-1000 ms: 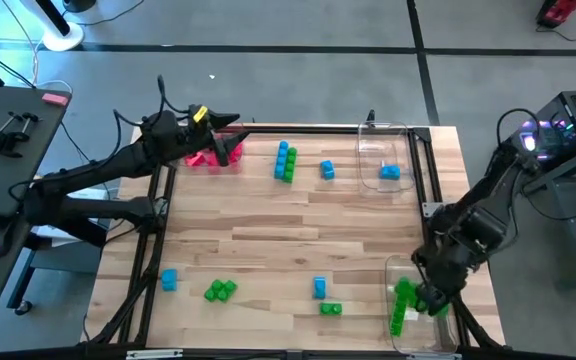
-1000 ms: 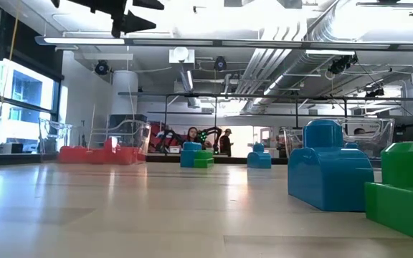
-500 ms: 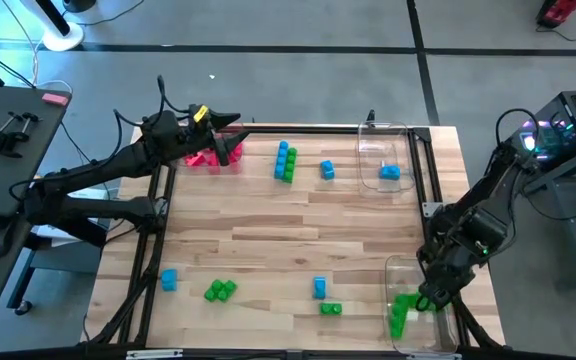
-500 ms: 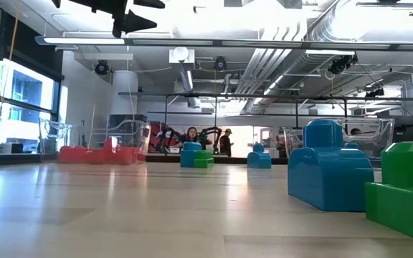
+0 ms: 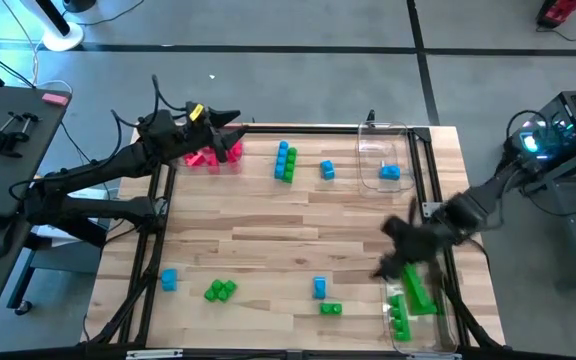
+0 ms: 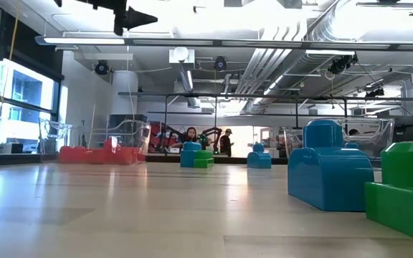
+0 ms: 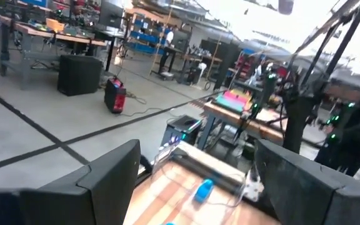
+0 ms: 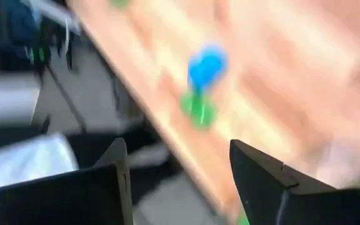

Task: Sort blocks
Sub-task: Put the green game piece into the bottom transparent bin

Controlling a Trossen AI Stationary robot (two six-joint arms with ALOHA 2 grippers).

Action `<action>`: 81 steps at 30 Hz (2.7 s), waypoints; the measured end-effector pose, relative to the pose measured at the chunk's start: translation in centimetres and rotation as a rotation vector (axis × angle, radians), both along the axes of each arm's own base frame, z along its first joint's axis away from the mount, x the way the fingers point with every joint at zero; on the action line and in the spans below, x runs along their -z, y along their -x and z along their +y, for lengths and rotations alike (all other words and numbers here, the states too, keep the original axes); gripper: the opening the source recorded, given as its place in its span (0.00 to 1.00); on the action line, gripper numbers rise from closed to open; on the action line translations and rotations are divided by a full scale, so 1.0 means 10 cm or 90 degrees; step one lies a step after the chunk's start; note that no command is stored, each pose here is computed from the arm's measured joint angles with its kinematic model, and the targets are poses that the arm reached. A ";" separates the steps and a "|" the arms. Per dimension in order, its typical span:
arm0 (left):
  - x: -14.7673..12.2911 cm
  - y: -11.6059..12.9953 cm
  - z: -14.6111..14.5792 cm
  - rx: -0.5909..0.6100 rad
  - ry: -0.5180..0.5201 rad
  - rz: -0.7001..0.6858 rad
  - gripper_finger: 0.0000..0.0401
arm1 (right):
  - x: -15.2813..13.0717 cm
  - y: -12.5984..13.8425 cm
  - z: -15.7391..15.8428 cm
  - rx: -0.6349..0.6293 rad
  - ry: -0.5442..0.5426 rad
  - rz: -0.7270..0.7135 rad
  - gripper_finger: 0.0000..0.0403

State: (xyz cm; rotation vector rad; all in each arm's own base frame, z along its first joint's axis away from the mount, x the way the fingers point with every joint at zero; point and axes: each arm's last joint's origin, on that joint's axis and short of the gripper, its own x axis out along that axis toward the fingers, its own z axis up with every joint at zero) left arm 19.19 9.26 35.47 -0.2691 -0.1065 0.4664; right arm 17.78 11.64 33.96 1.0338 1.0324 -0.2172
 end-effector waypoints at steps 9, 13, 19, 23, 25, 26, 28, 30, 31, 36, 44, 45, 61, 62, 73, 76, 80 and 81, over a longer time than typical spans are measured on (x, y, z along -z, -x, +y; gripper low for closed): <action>-0.05 -0.01 -0.05 0.105 0.069 -0.065 0.75 | 0.15 -0.88 -0.95 -0.065 0.228 -0.155 0.40; -0.08 0.01 -0.11 0.214 0.127 -0.082 0.75 | 0.37 -1.32 -1.34 -0.114 0.256 -0.224 0.40; 0.04 0.05 -0.39 0.421 0.300 0.013 0.73 | 0.65 -1.54 -1.78 -0.180 0.210 -0.265 0.40; 0.34 0.06 -0.72 0.412 0.443 0.210 0.71 | 0.61 -1.45 -2.03 -0.174 0.254 -0.272 0.40; 0.53 0.12 -0.92 0.366 0.496 0.344 0.70 | 0.54 -1.37 -2.15 -0.161 0.280 -0.284 0.40; 0.60 0.15 -1.02 0.341 0.511 0.404 0.70 | 0.50 -1.33 -2.20 -0.153 0.292 -0.290 0.40; 0.73 0.24 -1.22 0.284 0.531 0.508 0.70 | 0.43 -1.25 -2.30 -0.137 0.312 -0.297 0.40; 0.80 0.31 -1.43 0.251 0.549 0.568 0.70 | 0.38 -1.18 -2.38 -0.128 0.331 -0.302 0.40; 0.83 0.32 -1.53 0.244 0.557 0.579 0.70 | 0.37 -1.16 -2.41 -0.124 0.338 -0.301 0.40; 1.01 0.30 -2.04 0.180 0.605 0.604 0.70 | 0.37 -1.10 -2.48 -0.136 0.364 -0.295 0.40; 1.58 0.07 -2.61 0.126 0.671 0.726 0.70 | 0.40 -1.10 -2.49 -0.174 0.404 -0.283 0.40; 1.63 0.04 -2.64 0.122 0.666 0.729 0.70 | 0.40 -1.09 -2.50 -0.171 0.407 -0.281 0.40; 1.94 -0.02 -2.67 0.065 0.609 0.812 0.70 | 0.43 -1.06 -2.49 -0.174 0.388 -0.255 0.40; 1.93 -0.02 -2.67 0.069 0.605 0.814 0.70 | 0.43 -1.06 -2.49 -0.174 0.388 -0.254 0.40; 1.85 -0.15 -2.52 0.138 0.506 0.753 0.70 | 0.43 -1.07 -2.49 -0.161 0.379 -0.253 0.40; 1.84 -0.17 -2.49 0.169 0.488 0.766 0.70 | 0.43 -1.07 -2.49 -0.158 0.376 -0.252 0.40; 1.79 -0.14 -2.49 0.179 0.519 0.779 0.70 | 0.43 -1.07 -2.49 -0.153 0.371 -0.251 0.40; 1.77 -0.11 -2.49 0.168 0.533 0.781 0.70 | 0.43 -1.07 -2.49 -0.153 0.371 -0.251 0.40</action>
